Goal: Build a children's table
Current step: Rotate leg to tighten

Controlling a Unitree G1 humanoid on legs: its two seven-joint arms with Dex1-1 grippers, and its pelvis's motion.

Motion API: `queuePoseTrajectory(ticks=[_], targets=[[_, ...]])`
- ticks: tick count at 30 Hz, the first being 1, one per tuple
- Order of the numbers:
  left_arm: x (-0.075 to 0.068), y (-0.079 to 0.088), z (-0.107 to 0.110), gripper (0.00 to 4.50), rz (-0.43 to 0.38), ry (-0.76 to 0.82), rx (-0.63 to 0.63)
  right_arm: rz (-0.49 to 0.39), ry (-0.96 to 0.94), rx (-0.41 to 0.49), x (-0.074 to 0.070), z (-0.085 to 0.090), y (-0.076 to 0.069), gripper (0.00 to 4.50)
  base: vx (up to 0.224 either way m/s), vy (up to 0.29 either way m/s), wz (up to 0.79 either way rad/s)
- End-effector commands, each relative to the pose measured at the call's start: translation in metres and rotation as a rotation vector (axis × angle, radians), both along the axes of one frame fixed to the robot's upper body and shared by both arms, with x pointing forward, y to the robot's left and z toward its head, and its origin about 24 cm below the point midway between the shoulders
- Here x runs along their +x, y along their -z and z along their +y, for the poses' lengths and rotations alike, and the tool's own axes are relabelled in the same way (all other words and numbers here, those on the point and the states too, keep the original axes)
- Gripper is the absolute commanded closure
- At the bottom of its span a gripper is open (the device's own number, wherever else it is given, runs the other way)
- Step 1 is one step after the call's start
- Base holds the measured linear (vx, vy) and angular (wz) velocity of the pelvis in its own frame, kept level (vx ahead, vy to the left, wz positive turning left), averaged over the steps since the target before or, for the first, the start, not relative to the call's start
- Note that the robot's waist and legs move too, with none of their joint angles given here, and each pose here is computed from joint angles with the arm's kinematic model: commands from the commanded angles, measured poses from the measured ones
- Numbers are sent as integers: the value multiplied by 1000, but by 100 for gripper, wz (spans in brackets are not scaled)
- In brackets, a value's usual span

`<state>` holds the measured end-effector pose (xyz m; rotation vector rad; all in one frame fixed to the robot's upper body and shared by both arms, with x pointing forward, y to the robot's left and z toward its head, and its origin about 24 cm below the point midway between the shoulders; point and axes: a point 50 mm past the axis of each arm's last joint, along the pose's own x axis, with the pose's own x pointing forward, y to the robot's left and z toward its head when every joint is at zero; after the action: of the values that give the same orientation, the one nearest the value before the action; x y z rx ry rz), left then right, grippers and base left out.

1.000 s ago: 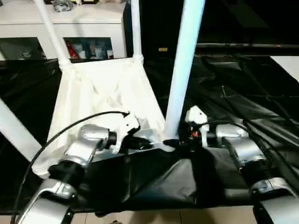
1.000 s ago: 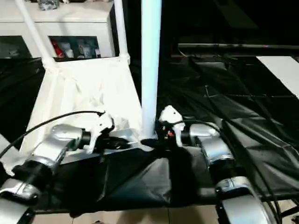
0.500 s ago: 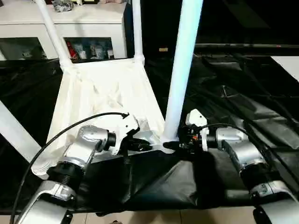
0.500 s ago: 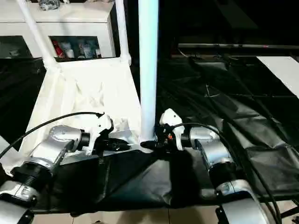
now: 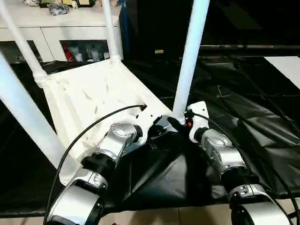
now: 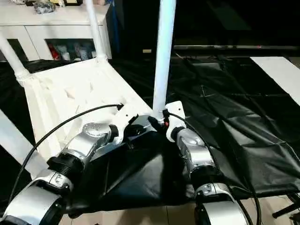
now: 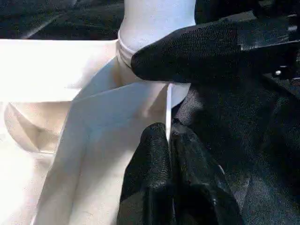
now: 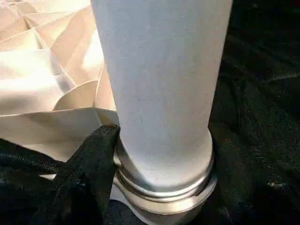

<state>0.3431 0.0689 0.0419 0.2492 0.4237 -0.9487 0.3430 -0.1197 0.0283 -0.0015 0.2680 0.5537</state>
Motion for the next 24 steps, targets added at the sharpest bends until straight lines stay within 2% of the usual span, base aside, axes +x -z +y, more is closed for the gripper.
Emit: queuePoseTrajectory(ticks=[1, 5, 7, 9, 12, 15, 19, 20, 22, 24], targets=[[-2, 1, -6, 450, -13, 22, -26, -48, -263, 84, -8, 43, -12, 111, 0, 0, 0], [-5, 0, 5, 450, -10, 77, -33, -61, -343, 59, -7, 25, -19, 102, 0, 0, 0], [-7, -2, 12, 450, -5, 115, -43, -56, -406, 31, -7, 14, -22, 67, 0, 0, 0], [-13, -6, 23, 450, 8, 211, -73, -52, -518, -48, -11, -2, -25, 63, 0, 0, 0], [-17, -9, 27, 450, 15, 263, -93, -47, -575, -85, -13, -9, -26, 58, 0, 0, 0], [-27, -13, 38, 450, 53, 385, -121, -22, -657, -139, -17, -21, -27, 58, 0, 0, 0], [-30, -13, 46, 450, 69, 400, -128, -9, -693, -117, -19, -24, -27, 58, 0, 0, 0], [-31, -13, 47, 450, 73, 402, -131, -8, -696, -114, -20, -24, -27, 75, 0, 0, 0], [-31, -13, 48, 450, 72, 399, -132, 2, -713, -107, -21, -23, -26, 75, 0, 0, 0], [-32, -13, 49, 450, 71, 399, -131, 7, -721, -113, -22, -22, -23, 105, 0, 0, 0]])
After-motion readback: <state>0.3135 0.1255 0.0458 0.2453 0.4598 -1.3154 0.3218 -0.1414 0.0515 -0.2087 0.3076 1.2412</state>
